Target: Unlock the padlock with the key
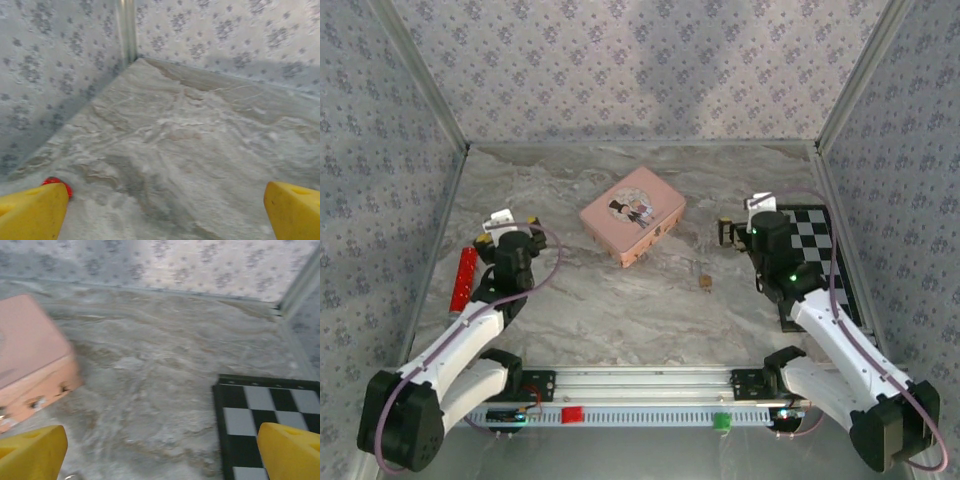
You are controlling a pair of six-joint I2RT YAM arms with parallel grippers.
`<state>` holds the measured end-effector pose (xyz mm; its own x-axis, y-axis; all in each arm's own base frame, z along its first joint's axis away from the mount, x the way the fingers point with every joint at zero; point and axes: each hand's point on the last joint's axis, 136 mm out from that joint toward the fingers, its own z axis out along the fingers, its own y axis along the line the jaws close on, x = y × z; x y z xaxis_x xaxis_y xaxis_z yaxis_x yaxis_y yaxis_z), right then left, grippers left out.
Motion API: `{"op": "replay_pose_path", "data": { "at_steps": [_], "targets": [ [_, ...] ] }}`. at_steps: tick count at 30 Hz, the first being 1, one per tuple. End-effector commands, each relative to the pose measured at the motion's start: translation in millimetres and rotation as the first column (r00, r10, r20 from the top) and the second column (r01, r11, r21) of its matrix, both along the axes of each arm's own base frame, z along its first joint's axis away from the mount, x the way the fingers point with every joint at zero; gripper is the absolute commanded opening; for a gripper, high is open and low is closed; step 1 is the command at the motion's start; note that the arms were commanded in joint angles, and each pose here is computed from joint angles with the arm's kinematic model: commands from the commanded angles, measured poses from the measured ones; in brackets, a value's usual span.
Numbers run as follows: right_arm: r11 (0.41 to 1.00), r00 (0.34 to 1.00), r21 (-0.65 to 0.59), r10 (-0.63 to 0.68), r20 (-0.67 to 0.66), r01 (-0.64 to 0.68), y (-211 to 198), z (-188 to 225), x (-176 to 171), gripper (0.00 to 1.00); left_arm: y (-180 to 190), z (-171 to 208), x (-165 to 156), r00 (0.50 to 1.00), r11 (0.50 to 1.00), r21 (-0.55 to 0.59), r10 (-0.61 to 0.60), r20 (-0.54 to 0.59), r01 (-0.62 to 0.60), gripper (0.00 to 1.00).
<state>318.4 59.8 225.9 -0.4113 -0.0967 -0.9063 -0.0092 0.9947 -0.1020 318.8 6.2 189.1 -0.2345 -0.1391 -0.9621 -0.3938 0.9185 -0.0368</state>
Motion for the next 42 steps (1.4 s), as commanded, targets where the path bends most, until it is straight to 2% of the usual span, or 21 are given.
{"op": "replay_pose_path", "data": {
  "at_steps": [1, 3, 6, 9, 12, 17, 25, 29, 34, 36, 37, 39, 42],
  "targets": [
    [0.996, 0.991, -0.036, -0.071, 0.115, 0.076, -16, 6, 9, 0.99, 33, 10, -2, 0.988, 0.983, 0.1, 0.15, 0.035, -0.152, 1.0],
    [0.994, 0.996, -0.105, -0.012, 0.092, 0.021, -9, -9, 12, 0.99, 47, -2, -4, 0.981, 0.974, 0.119, 0.195, 0.001, -0.194, 1.0],
    [0.984, 0.999, -0.175, -0.043, 0.007, 0.044, -17, -35, 13, 0.99, 56, -16, -8, 0.975, 0.964, 0.143, 0.224, 0.006, -0.222, 1.0],
    [0.972, 0.996, -0.22, -0.079, 0.031, 0.084, -29, -55, 14, 0.99, 58, -36, -4, 0.978, 0.967, 0.153, 0.208, -0.016, -0.203, 1.0],
    [0.976, 0.995, -0.194, -0.099, 0.029, 0.103, -37, -75, 17, 0.99, 53, -53, 5, 0.986, 0.975, 0.163, 0.162, -0.038, -0.154, 1.0],
    [0.967, 0.986, -0.195, -0.149, 0.076, 0.161, -48, -103, 18, 0.99, 42, -56, 22, 0.995, 0.979, 0.192, 0.077, -0.059, -0.065, 1.0],
    [0.985, 0.99, -0.133, -0.1, 0.099, 0.113, -48, -106, 33, 0.99, 20, -62, 45, 0.997, 0.979, 0.186, -0.077, -0.026, 0.08, 1.0],
    [0.988, 0.99, -0.118, -0.082, 0.116, 0.095, -51, -105, 37, 0.99, 17, -74, 60, 0.992, 0.979, 0.168, -0.113, -0.052, 0.12, 1.0],
    [0.994, 0.992, -0.11, 0.004, 0.126, 0.01, -46, -106, 43, 0.99, 25, -90, 68, 0.983, 0.986, 0.066, -0.148, -0.106, 0.155, 1.0],
    [0.995, 0.992, -0.104, 0.014, 0.128, -0.001, -47, -108, 45, 0.99, 26, -93, 72, 0.986, 0.984, 0.082, -0.153, -0.068, 0.158, 1.0],
    [0.997, 0.992, -0.082, 0.009, 0.129, 0.001, -50, -109, 47, 0.99, 25, -97, 70, 0.981, 0.985, 0.062, -0.153, -0.117, 0.161, 1.0],
    [0.999, 0.992, -0.04, 0.005, 0.127, 0.0, -55, -112, 48, 0.99, 25, -94, 73, 0.984, 0.984, 0.069, -0.158, -0.082, 0.164, 1.0],
    [1.0, 0.991, -0.012, 0.007, 0.13, -0.005, -59, -113, 49, 0.99, 26, -95, 72, 0.983, 0.985, 0.06, -0.155, -0.097, 0.161, 1.0]
  ]
}}
